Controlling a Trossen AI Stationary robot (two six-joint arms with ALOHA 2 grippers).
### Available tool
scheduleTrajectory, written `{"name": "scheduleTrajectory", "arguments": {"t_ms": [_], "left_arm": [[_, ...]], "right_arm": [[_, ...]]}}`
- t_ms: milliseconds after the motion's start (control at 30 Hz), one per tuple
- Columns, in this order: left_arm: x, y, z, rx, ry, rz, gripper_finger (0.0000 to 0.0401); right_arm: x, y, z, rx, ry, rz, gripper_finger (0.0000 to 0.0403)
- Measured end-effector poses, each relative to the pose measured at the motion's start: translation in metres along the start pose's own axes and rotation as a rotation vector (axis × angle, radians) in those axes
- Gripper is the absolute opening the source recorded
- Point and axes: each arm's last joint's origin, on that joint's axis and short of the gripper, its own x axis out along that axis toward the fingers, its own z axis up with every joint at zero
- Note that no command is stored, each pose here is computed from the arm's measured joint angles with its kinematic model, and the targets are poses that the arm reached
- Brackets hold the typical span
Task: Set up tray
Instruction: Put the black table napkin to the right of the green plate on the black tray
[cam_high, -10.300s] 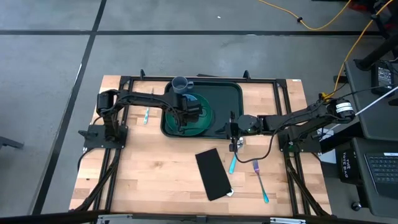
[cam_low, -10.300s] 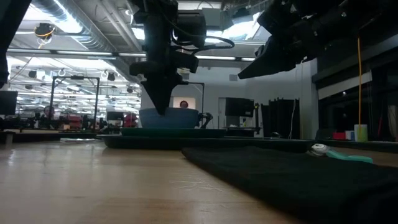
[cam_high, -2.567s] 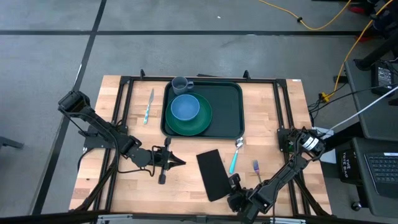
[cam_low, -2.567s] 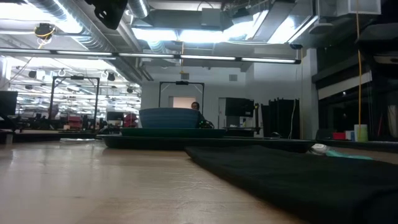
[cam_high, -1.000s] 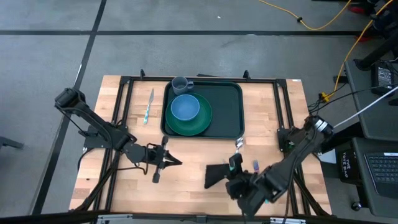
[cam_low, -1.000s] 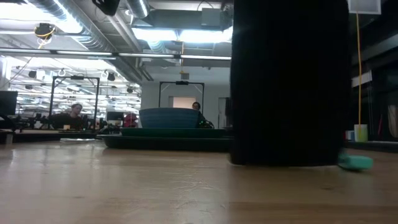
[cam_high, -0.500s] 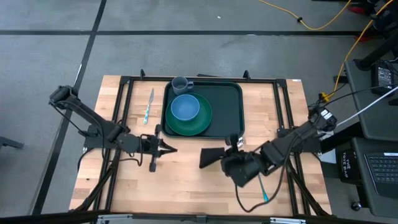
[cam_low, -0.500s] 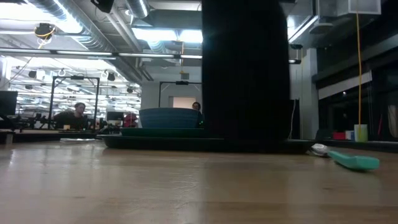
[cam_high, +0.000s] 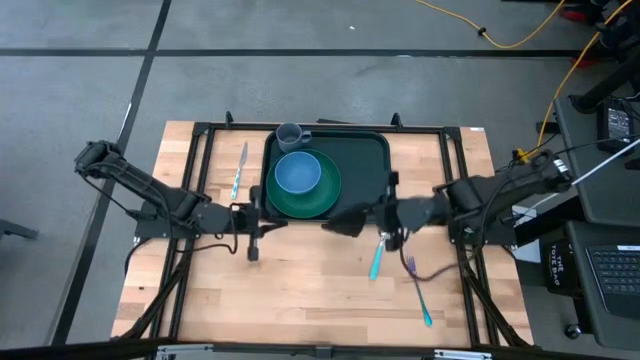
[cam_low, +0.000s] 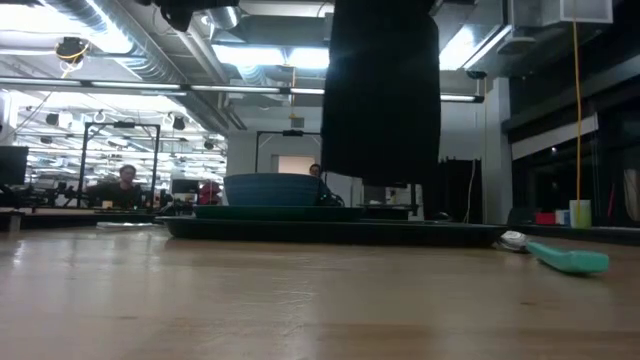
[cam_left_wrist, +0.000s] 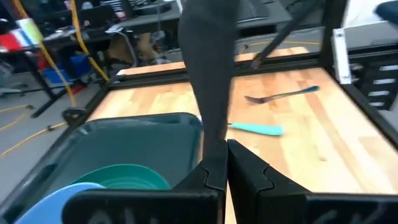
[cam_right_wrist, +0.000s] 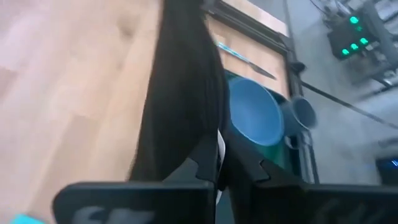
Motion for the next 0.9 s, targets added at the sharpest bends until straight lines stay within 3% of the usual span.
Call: {"name": "scheduleTrajectory", "arguments": {"t_ms": [200, 267, 433, 533, 733, 900], "left_arm": [[0.005, 0.012, -0.005, 0.134, 0.054, 0.052, 0.0001], [0.006, 0.021, -0.006, 0.126, 0.076, 0.063, 0.0001], [0.010, 0.043, -0.003, 0.070, 0.063, -0.044, 0.0001], [0.012, 0.057, -0.004, 0.055, 0.072, 0.011, 0.0001], [0.015, 0.073, -0.008, 0.167, 0.101, -0.026, 0.0001], [0.017, 0.089, -0.010, 0.167, 0.098, -0.061, 0.0003]], "right_arm": [[0.004, -0.019, -0.007, -0.085, 0.047, -0.043, 0.0017], [0.007, -0.027, -0.010, -0.121, 0.072, -0.064, 0.0017], [0.016, -0.051, -0.019, -0.169, 0.125, -0.088, 0.0017], [0.020, -0.064, -0.025, -0.175, 0.142, -0.081, 0.0017], [0.018, -0.087, -0.036, -0.212, 0.190, -0.129, 0.0017], [0.020, -0.106, -0.046, -0.236, 0.196, -0.098, 0.0017]]}}
